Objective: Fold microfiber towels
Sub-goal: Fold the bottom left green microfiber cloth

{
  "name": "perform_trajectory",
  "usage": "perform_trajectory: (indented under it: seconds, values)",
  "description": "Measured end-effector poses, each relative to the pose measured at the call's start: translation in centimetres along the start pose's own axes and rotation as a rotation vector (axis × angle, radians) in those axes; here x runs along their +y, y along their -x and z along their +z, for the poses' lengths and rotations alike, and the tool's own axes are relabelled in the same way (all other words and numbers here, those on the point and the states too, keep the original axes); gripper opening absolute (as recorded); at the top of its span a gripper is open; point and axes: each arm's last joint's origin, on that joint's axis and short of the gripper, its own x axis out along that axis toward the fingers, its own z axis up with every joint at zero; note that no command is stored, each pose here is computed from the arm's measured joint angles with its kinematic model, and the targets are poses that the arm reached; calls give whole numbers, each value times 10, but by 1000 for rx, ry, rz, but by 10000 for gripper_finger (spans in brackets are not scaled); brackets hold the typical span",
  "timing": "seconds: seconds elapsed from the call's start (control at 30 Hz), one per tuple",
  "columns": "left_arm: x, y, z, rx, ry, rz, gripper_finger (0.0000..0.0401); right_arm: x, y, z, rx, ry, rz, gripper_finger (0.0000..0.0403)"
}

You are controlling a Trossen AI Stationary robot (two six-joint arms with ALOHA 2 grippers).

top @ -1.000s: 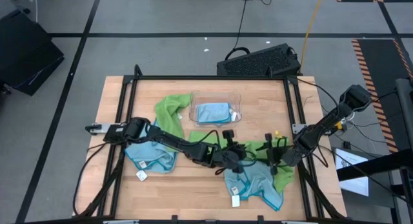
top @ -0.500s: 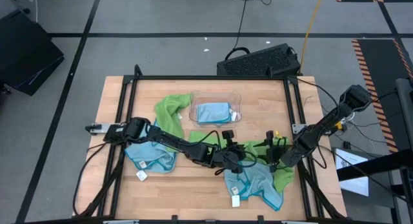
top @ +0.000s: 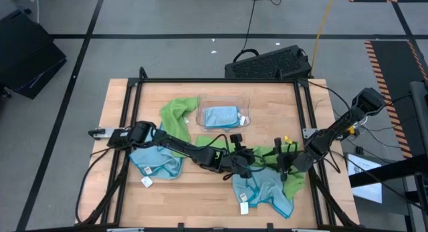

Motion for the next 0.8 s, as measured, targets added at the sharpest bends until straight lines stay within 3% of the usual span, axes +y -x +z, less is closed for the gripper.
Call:
perform_trajectory:
  seconds: [0.3,0.47,0.6,0.8]
  values:
    - [-1,5,3,-8,-32,1,8,0,1,4,-15,-62,22,12]
    - [-2,23,14,-25,-136,-2,8,-6,4,34,-77,-70,-1,11]
    - [2,40,23,-22,-194,-9,7,-19,11,61,-75,-80,-85,3]
    - [22,78,51,-68,-260,77,5,-46,30,105,-114,-101,-160,3]
